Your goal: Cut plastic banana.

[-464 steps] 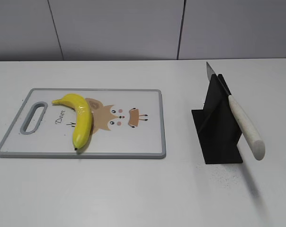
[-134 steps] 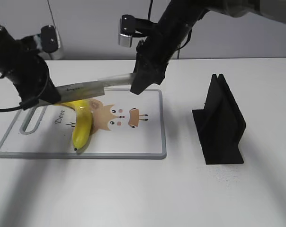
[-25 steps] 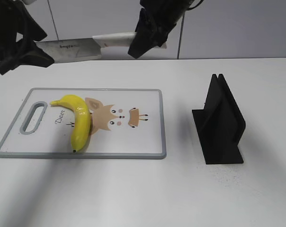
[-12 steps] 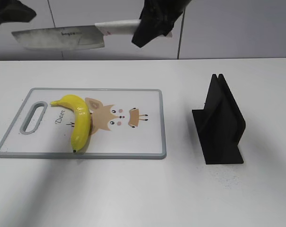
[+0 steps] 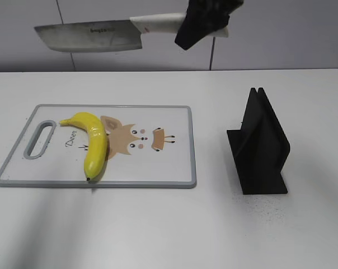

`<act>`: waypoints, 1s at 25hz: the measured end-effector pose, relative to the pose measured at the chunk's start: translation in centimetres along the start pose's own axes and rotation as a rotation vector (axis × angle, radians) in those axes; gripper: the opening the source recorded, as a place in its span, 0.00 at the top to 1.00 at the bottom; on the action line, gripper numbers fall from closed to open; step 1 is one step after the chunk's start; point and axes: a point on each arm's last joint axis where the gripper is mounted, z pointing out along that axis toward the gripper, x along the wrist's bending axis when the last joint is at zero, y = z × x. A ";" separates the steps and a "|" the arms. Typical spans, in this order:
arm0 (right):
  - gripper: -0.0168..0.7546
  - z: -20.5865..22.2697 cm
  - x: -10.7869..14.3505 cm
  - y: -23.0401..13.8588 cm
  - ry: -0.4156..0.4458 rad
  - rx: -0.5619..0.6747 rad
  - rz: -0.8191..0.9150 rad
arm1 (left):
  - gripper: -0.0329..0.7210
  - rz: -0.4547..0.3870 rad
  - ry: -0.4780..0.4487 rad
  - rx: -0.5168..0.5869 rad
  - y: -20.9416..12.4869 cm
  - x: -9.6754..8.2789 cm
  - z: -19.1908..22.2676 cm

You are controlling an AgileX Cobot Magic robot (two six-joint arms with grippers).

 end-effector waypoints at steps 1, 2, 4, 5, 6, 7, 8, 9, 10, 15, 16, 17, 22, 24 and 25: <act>0.74 -0.4 0.1 0.1 -0.006 -0.006 0.025 | 0.09 -0.025 -0.002 0.008 -0.1 -0.1 -0.7; 0.74 -0.8 0.2 0.2 -0.011 -0.012 0.057 | 0.10 -0.044 -0.007 0.026 -0.3 -0.3 -1.3; 0.74 -1.7 0.5 0.4 -0.027 -0.024 0.116 | 0.11 -0.098 -0.005 0.072 -0.7 -0.5 -2.4; 0.74 -2.1 0.6 0.5 -0.035 -0.027 0.141 | 0.11 -0.118 0.001 0.106 -1.1 -0.5 -2.9; 0.74 -2.5 0.7 0.5 -0.045 -0.030 0.172 | 0.11 -0.152 0.007 0.141 -1.4 -0.6 -3.2; 0.74 -2.9 0.8 0.6 -0.057 -0.029 0.200 | 0.12 -0.186 0.025 0.172 -1.7 -0.5 -3.5; 0.74 -3.3 0.8 0.5 -0.069 -0.026 0.222 | 0.12 -0.220 0.042 0.205 -2.0 -0.5 -3.9; 0.74 -3.5 0.9 0.5 -0.078 -0.026 0.249 | 0.12 -0.246 0.058 0.237 -2.4 -0.4 -4.1; 0.74 -3.9 0.9 0.5 -0.090 -0.025 0.271 | 0.13 -0.283 0.069 0.262 -2.6 -0.5 -4.4; 0.74 -5.4 1.3 0.6 -0.127 -0.040 0.391 | 0.15 -0.369 0.096 0.300 -3.2 -0.8 -6.2; 0.74 -5.7 1.4 0.7 -0.132 -0.044 0.417 | 0.15 -0.374 0.099 0.297 -3.3 -0.9 -6.6; 0.74 -5.9 1.5 0.7 -0.136 -0.050 0.448 | 0.15 -0.376 0.100 0.296 -3.3 -1.0 -7.0; 0.74 -6.4 2.0 0.5 -0.138 -0.055 0.534 | 0.17 -0.391 0.103 0.271 -4.5 -2.2 -9.3; 0.74 -6.5 2.2 0.3 -0.135 -0.051 0.558 | 0.17 -0.395 0.097 0.268 -5.5 -3.0 -10.0; 0.74 -6.5 2.3 0.2 -0.133 -0.047 0.568 | 0.17 -0.397 0.096 0.264 -6.0 -3.5 -10.4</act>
